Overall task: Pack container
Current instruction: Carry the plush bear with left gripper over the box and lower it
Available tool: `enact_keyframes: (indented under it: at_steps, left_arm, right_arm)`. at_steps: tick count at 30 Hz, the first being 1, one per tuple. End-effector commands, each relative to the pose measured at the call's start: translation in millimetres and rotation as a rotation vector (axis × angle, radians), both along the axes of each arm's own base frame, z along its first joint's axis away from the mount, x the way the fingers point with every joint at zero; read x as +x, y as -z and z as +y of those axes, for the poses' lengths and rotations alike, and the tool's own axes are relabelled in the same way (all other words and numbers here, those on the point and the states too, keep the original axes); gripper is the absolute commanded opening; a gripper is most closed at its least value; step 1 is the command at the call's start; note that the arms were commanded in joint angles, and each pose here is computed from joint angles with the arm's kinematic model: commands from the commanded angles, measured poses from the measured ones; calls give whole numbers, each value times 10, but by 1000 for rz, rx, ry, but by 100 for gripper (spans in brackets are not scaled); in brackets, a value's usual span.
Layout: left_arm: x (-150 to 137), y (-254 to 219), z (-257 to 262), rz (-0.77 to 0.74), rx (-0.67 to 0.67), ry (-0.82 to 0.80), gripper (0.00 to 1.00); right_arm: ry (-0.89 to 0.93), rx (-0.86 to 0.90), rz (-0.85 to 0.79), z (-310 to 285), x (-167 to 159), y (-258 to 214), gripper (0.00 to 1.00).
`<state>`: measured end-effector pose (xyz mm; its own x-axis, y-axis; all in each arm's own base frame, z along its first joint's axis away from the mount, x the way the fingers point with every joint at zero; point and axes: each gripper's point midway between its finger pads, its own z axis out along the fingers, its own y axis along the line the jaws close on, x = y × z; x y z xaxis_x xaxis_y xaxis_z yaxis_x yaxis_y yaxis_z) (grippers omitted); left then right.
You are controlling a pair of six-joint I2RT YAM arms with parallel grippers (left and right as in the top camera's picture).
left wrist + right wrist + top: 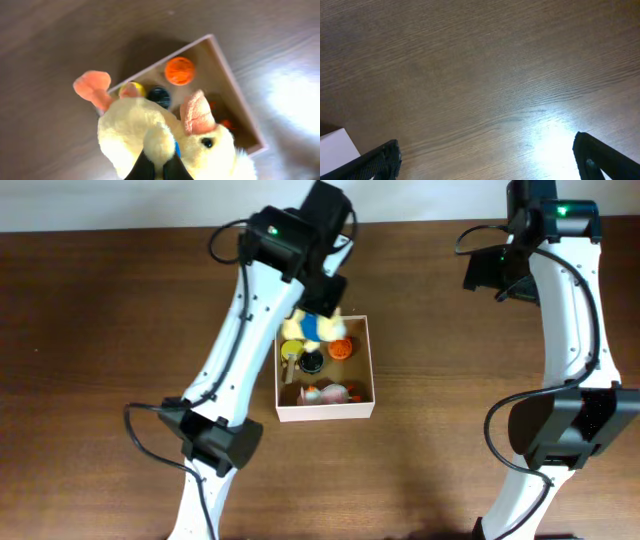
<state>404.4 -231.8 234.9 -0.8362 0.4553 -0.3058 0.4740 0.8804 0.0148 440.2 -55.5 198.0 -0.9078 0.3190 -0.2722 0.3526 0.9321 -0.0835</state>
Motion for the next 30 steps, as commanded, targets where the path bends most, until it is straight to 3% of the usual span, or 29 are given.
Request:
enact_keyframes:
  at_steps: [1, 10, 21, 30]
  left_arm:
    - [-147, -57, -254, 22, -74, -78, 2]
    - [-169, 20, -233, -51, 31, -310, 2]
    - [-273, 626, 131, -4, 285, -505, 2]
    - [-348, 985, 173, 40, 348, -524, 2]
  right_arm:
    - [17, -11, -32, -28, 10, -111, 99]
    - [17, -11, -32, -28, 10, -111, 99]
    - [16, -11, -33, -26, 10, -113, 99]
    - [16, -11, -33, -26, 10, -113, 99]
